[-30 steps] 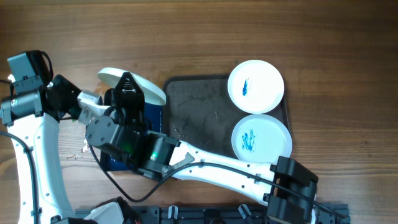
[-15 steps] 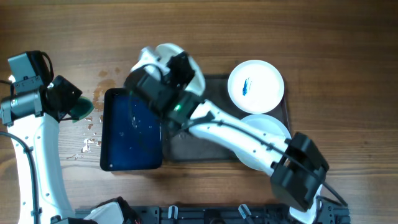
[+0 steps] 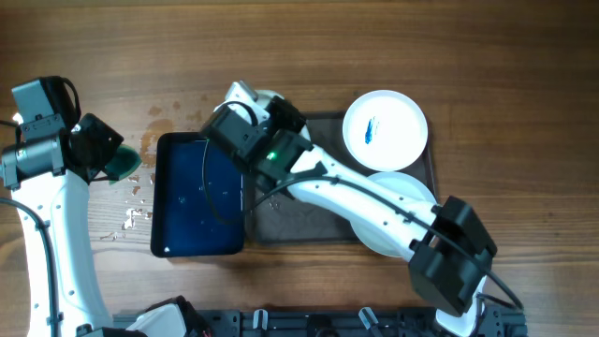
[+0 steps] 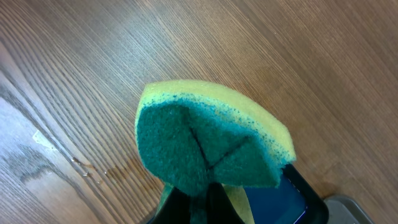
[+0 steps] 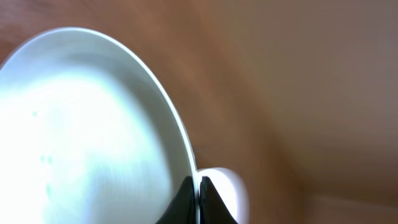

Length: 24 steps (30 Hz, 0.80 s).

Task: Clean dirty plates on tray and stack at the side
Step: 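Carry the plate with the right gripper to the right table side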

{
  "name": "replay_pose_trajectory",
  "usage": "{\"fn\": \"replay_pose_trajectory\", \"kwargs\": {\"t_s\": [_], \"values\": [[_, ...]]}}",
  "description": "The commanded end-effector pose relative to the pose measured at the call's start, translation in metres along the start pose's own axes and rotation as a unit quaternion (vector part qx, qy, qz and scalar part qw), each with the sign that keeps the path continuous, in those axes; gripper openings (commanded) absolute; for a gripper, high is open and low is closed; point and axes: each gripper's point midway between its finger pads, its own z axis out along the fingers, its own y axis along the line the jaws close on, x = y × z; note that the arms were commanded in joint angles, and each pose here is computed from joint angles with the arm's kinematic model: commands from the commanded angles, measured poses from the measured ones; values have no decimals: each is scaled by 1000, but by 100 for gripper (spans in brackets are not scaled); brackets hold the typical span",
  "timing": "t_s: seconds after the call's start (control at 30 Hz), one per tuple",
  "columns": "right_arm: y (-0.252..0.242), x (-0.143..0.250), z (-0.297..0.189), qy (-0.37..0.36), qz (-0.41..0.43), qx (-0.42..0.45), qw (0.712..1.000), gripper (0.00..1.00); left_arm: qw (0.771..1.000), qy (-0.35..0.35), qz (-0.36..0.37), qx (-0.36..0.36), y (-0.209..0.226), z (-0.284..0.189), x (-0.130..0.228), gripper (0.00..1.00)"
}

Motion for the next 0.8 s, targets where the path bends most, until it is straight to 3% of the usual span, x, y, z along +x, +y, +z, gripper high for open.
{"fn": "replay_pose_trajectory", "kwargs": {"t_s": [0.0, 0.23, 0.47, 0.57, 0.77], "values": [[15, 7, 16, 33, 192, -138, 971, 4, 1000, -16, 1, 15, -5, -10, -10, 4], [-84, 20, 4, 15, 277, -106, 955, 4, 1000, -11, 2, 23, -8, -10, -8, 4], [-187, 83, 4, 49, 394, -45, 917, 4, 1000, -9, 2, 22, -7, -9, -7, 4], [-213, 126, 20, 94, 456, -43, 884, 4, 1000, -8, 2, 25, -8, -9, -7, 4], [-268, 240, 60, 180, 613, -41, 768, 4, 1000, -5, 2, 28, -9, -9, -6, 4]]}}
